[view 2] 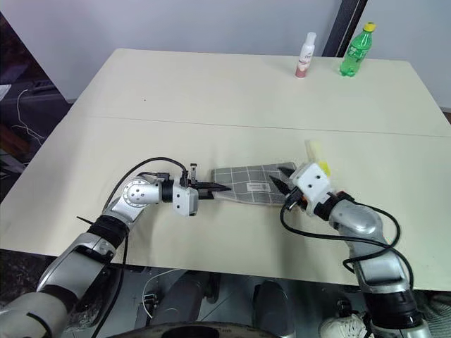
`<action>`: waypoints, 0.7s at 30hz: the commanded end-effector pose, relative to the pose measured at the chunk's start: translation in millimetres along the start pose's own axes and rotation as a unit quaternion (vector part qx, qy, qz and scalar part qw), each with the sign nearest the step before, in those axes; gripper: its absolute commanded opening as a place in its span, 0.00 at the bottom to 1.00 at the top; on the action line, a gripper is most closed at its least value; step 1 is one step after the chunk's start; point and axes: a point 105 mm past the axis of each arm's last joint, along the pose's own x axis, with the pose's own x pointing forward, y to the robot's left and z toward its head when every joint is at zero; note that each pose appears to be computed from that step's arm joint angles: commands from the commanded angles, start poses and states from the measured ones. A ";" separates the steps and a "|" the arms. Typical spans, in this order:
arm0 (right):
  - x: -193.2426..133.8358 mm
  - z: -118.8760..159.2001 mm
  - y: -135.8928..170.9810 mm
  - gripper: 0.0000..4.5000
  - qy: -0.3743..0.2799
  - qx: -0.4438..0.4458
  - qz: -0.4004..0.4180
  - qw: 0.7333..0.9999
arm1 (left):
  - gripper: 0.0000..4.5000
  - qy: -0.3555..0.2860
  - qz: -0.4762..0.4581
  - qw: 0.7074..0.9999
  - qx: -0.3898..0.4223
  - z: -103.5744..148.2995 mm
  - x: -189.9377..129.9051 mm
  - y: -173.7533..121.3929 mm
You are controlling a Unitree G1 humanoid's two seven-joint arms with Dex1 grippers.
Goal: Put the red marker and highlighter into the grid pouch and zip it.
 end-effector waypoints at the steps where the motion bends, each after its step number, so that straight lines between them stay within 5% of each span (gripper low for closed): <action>1: -24.0 3.0 -0.7 0.76 0.018 0.027 0.002 0.999 | 0.00 0.016 0.058 0.998 -0.007 -1.4 -14.3 16.2; 3: -31.7 -5.7 -0.6 0.99 0.044 0.023 -0.006 0.999 | 0.00 0.024 0.077 0.997 -0.020 -3.2 -17.2 18.0; 11: -18.7 -50.9 -7.8 0.99 0.113 0.049 -0.090 0.988 | 0.00 0.035 0.108 0.993 -0.028 -2.2 -13.2 15.7; 21: 10.4 -42.3 -14.0 0.99 0.045 0.163 -0.152 0.974 | 0.00 0.005 0.178 0.984 -0.002 19.8 -27.6 60.7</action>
